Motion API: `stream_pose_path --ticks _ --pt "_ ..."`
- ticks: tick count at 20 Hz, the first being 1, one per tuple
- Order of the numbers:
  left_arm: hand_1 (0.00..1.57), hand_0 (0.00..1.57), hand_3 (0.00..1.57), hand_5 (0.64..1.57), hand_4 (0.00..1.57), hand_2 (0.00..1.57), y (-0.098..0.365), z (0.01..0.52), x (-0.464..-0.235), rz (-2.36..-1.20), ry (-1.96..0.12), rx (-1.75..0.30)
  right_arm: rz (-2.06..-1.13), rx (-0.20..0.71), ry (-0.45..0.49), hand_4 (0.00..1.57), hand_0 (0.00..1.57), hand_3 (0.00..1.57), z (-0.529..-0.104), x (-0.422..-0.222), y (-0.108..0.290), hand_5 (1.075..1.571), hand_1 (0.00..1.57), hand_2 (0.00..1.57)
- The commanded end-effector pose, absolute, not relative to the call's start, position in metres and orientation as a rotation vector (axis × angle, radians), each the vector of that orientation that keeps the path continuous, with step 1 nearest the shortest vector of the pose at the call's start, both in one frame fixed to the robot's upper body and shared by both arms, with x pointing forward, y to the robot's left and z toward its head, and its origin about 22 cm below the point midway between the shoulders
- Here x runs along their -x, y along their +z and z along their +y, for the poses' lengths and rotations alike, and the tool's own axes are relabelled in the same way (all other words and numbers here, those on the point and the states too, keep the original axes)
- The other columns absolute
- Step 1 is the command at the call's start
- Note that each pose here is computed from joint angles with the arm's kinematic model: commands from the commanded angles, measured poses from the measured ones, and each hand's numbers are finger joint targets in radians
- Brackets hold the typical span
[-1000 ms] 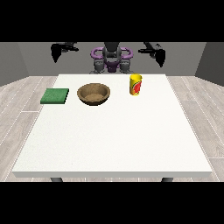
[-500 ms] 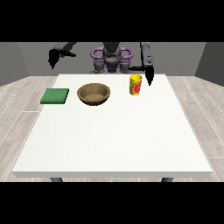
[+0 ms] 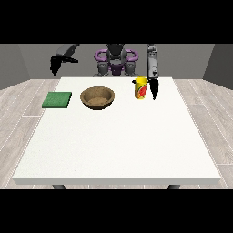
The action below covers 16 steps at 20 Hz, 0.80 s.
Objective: Pick the cup and pour the ball into the bowl, then pick the bowl and place it on the pad
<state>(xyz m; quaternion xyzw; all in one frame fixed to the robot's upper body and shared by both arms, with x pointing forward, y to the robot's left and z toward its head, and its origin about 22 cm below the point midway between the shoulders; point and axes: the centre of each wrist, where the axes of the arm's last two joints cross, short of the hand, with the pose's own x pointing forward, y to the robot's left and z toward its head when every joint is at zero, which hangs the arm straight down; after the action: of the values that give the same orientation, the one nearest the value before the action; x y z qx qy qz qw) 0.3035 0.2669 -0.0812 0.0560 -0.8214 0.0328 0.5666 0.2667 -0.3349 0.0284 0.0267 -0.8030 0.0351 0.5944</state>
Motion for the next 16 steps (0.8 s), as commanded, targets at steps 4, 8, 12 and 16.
stream_pose_path --ticks 4,8,12,16 --pt "0.00 0.00 0.00 1.523 0.00 0.00 -0.101 0.275 -0.309 -1.972 0.110 -0.172 -1.920 -0.086 0.112 0.00 0.00 0.00 -0.310 -0.272 0.041 1.571 0.00 0.00" --pt "0.00 0.00 0.00 1.559 0.00 0.00 -0.100 0.255 -0.314 -1.936 0.076 -0.155 -1.874 -0.056 0.088 0.00 0.00 0.00 -0.350 -0.270 0.019 1.571 0.00 0.00" --pt "1.29 1.29 1.57 1.268 1.40 1.57 -0.125 0.251 -0.283 -1.948 -0.115 -0.439 -1.911 -0.076 0.092 0.00 0.00 0.00 -0.367 -0.276 0.045 1.570 0.00 0.00" --pt "1.32 1.32 1.57 1.250 1.48 1.57 -0.103 0.246 -0.311 -1.998 -0.106 -0.519 -1.994 -0.068 0.136 0.00 0.00 0.00 -0.370 -0.287 0.070 1.570 0.00 0.00"
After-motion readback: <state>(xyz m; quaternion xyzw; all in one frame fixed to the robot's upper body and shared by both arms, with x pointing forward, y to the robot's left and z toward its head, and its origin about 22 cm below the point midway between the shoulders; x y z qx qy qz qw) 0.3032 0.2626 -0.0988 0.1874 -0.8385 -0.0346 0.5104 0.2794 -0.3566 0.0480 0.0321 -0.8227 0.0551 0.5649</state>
